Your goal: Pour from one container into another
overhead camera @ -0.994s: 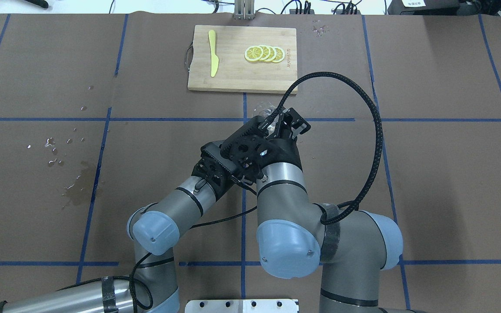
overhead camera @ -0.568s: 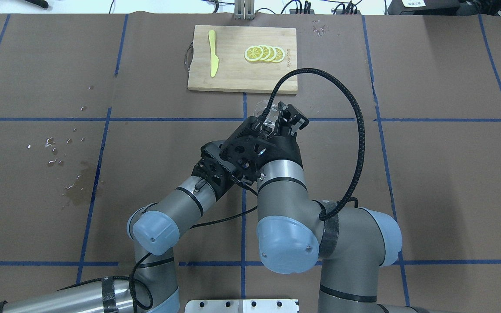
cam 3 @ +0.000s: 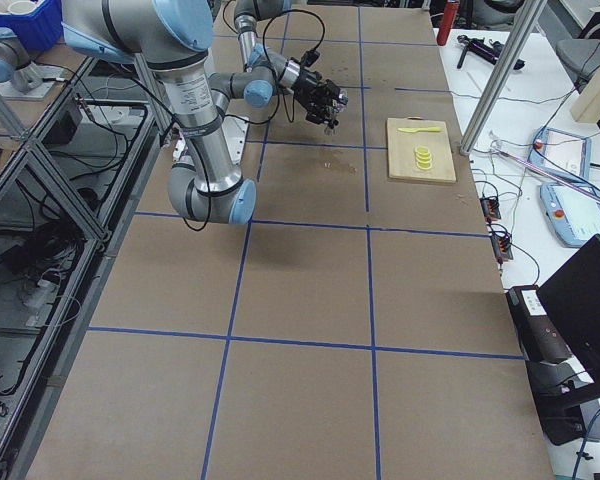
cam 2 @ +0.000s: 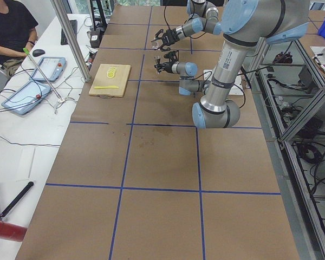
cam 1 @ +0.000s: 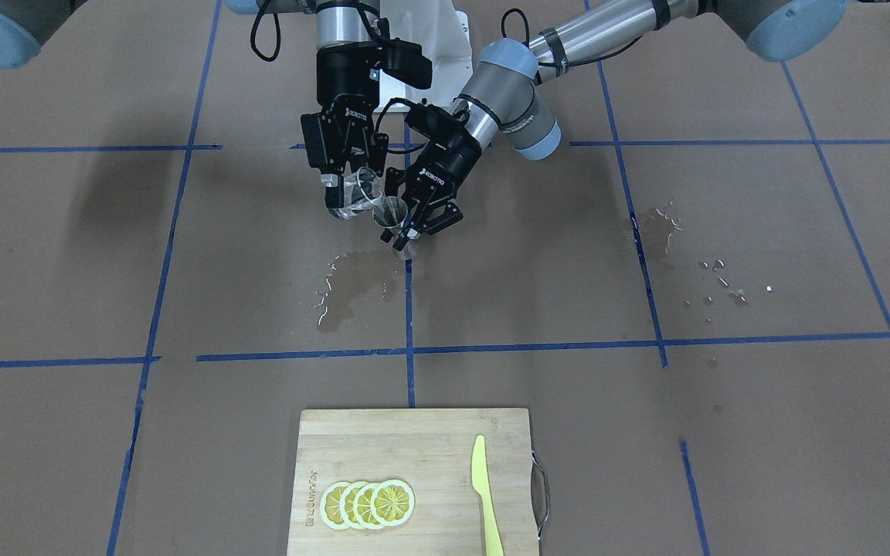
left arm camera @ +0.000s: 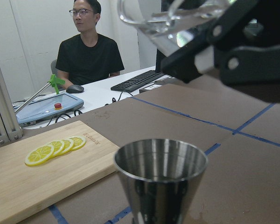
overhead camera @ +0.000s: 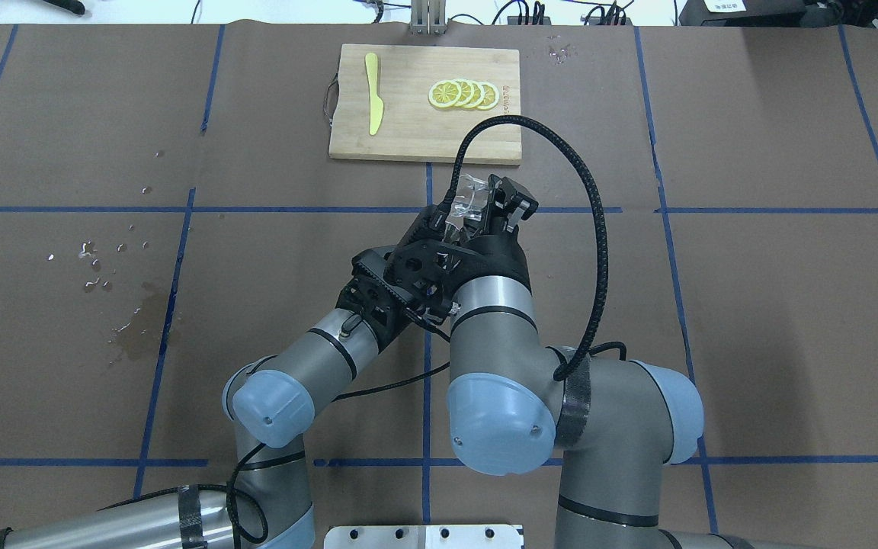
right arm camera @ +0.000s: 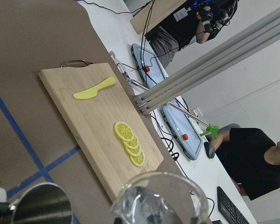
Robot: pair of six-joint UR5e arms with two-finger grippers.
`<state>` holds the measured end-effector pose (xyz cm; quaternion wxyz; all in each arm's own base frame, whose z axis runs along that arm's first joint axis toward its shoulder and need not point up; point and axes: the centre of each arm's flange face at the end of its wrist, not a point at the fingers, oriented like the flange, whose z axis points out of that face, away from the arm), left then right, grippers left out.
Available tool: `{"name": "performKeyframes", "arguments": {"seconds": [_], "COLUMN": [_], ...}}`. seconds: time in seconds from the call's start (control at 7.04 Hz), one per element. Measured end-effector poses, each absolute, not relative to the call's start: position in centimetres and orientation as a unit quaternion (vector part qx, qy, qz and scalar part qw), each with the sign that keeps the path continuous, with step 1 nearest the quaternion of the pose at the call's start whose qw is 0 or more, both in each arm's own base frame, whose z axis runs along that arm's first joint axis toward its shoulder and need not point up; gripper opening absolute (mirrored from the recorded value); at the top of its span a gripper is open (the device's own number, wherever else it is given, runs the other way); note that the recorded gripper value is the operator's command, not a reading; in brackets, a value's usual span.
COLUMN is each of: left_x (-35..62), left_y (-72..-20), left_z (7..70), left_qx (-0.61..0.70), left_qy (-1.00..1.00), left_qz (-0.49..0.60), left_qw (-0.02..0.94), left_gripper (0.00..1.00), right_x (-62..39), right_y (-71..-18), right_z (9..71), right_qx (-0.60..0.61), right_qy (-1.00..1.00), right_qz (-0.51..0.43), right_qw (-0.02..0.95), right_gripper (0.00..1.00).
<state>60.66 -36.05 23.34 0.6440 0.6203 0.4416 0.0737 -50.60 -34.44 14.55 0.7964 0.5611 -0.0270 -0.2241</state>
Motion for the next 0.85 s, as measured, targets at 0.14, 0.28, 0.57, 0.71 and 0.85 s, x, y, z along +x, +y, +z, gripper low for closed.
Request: {"name": "performKeyframes", "arguments": {"seconds": [0.14, 0.28, 0.57, 0.71, 0.85], "left_x": [60.65, 60.64, 60.64, 60.69, 60.69], "left_y": [-36.05, -36.05, -36.03, -35.95, -35.91], "left_z": [23.32, 23.31, 23.30, 23.30, 23.27], "left_qx": [0.620, 0.620, 0.620, 0.620, 0.620], "left_qy": [0.442, 0.442, 0.442, 0.442, 0.442], "left_qz": [0.074, 0.074, 0.073, 0.074, 0.074], "left_qw": [0.644, 0.644, 0.644, 0.644, 0.644], "left_gripper": [0.00, 0.00, 0.00, 0.00, 0.00], "right_x": [-50.59, -50.59, -50.55, -50.54, -50.57], "right_y": [-34.45, -34.45, -34.51, -34.54, -34.57], "right_z": [14.32, 14.19, 14.01, 13.75, 13.38], "right_qx": [0.562, 0.563, 0.564, 0.565, 0.563], "right_qy": [-0.021, -0.014, 0.005, 0.013, 0.021], "right_qz": [-0.234, -0.244, -0.262, -0.268, -0.274], "right_qw": [0.793, 0.790, 0.783, 0.781, 0.780], "right_gripper": [0.00, 0.00, 0.00, 0.00, 0.00]}}
